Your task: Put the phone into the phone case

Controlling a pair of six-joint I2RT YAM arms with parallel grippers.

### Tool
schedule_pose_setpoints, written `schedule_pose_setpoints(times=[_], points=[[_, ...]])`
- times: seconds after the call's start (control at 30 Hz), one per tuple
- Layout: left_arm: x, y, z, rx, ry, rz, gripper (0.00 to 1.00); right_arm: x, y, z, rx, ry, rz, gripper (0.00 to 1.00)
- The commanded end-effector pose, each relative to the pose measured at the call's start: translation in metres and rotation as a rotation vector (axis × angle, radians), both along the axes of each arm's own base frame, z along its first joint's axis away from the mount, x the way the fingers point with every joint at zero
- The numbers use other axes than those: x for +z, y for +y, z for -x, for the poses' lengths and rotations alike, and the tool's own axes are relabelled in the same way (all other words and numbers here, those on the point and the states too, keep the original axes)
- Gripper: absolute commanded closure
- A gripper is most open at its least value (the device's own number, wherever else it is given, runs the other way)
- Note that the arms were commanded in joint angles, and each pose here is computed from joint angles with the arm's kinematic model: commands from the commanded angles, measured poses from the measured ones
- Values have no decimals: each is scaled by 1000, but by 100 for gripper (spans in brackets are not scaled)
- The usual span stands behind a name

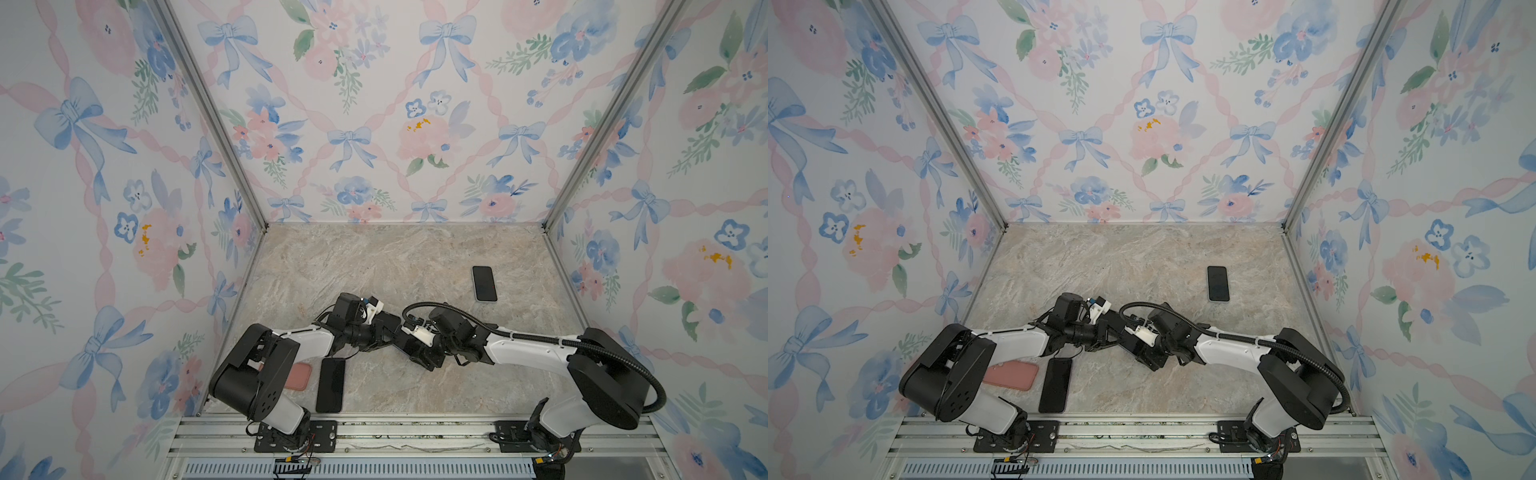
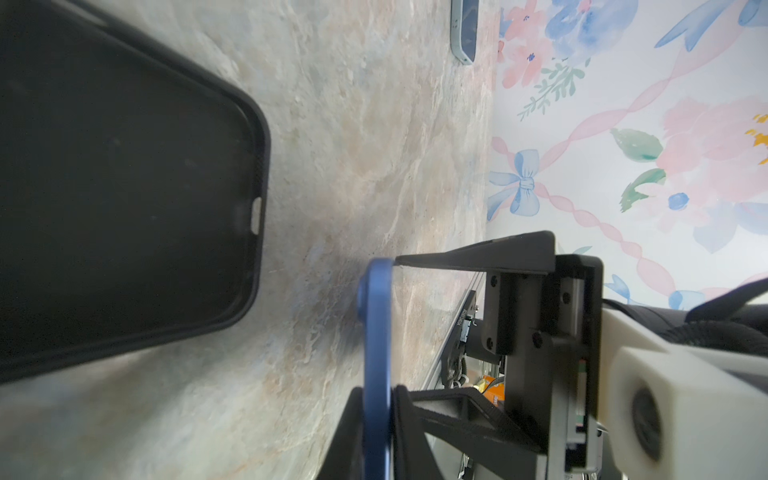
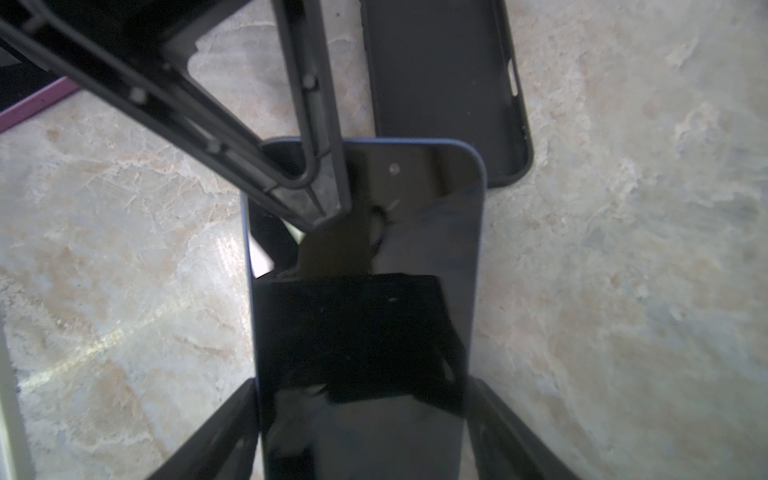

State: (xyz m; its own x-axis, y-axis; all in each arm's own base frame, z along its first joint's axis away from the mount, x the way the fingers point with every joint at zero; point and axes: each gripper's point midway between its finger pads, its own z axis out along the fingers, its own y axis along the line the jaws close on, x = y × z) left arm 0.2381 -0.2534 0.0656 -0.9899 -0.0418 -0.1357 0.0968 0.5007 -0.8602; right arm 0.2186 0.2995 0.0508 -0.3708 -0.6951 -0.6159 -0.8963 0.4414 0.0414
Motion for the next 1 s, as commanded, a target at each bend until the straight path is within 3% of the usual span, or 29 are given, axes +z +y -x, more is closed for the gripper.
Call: schedule_pose_setpoints(times=[0.0, 0.17, 0.47, 0.97], points=[[-2, 4, 1, 12, -5, -5, 89, 18, 10, -3, 16, -13, -47, 18], [-2, 4, 1, 9, -8, -2, 92, 26, 11, 2, 32, -17, -65, 14], [2, 3, 1, 10, -10, 5, 99, 60, 7, 1, -39, -14, -146, 16], [42, -2, -20, 58, -68, 111, 100, 105, -72, -30, -667, 195, -345, 20]])
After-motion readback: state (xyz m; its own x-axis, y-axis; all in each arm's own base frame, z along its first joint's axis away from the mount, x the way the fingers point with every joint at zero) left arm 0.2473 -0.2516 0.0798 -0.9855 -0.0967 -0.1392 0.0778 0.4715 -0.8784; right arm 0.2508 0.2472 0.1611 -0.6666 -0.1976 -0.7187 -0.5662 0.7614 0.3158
